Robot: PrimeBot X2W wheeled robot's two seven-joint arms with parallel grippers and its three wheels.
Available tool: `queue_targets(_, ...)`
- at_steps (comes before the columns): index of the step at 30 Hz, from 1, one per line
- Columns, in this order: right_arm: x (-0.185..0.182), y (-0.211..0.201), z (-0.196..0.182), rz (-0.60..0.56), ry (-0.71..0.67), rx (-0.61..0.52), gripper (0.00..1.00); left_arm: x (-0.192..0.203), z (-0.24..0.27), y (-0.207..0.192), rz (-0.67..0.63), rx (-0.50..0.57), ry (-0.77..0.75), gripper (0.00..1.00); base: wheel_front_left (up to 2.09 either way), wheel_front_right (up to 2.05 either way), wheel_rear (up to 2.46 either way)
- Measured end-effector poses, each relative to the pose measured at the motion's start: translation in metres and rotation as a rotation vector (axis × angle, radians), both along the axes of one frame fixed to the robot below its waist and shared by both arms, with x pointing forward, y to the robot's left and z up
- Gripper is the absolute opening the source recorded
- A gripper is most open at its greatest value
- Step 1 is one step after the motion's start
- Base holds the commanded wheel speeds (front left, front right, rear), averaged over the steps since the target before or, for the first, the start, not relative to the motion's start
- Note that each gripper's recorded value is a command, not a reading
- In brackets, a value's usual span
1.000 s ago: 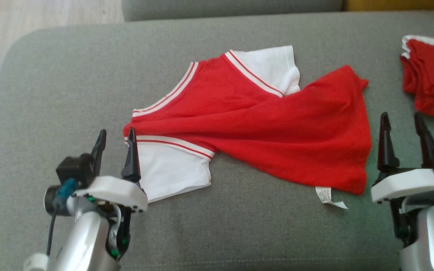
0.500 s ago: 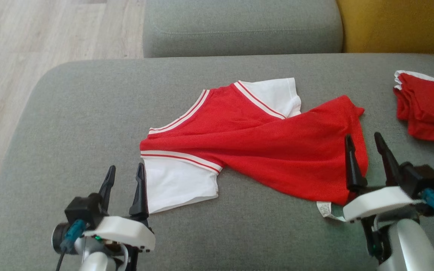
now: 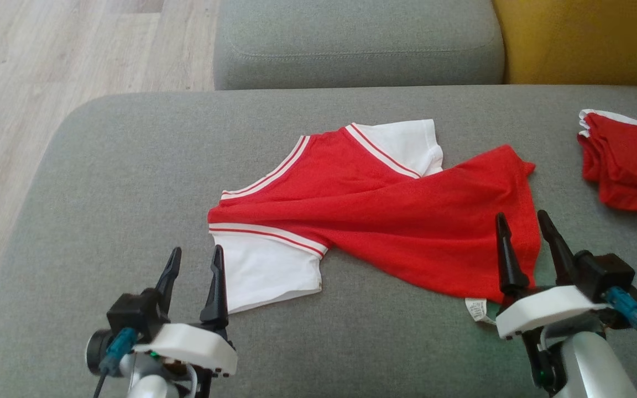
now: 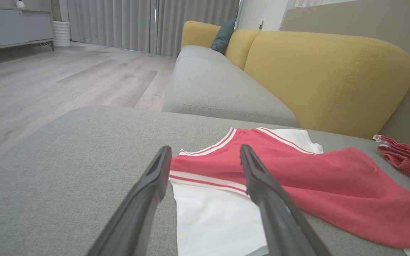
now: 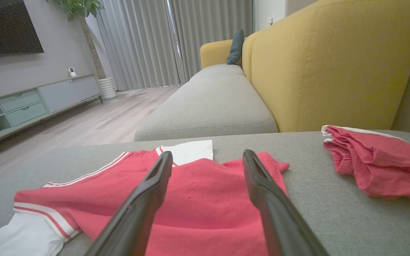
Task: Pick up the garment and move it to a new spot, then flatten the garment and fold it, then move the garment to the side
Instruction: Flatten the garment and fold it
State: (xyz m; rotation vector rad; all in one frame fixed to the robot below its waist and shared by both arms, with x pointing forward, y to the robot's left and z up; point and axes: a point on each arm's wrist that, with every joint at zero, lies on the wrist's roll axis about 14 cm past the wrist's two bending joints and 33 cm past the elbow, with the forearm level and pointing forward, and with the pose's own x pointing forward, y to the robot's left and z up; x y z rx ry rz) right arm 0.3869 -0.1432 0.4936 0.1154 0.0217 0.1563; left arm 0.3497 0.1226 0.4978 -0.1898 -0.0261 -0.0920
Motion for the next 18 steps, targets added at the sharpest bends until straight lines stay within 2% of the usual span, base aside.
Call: queue_targets(18,0.001,-0.002,-0.007,-0.006,0.020,0.000,1.00,0.000,-0.013,-0.001,-0.004,0.006,0.041,1.00,0.00,0.00,0.00)
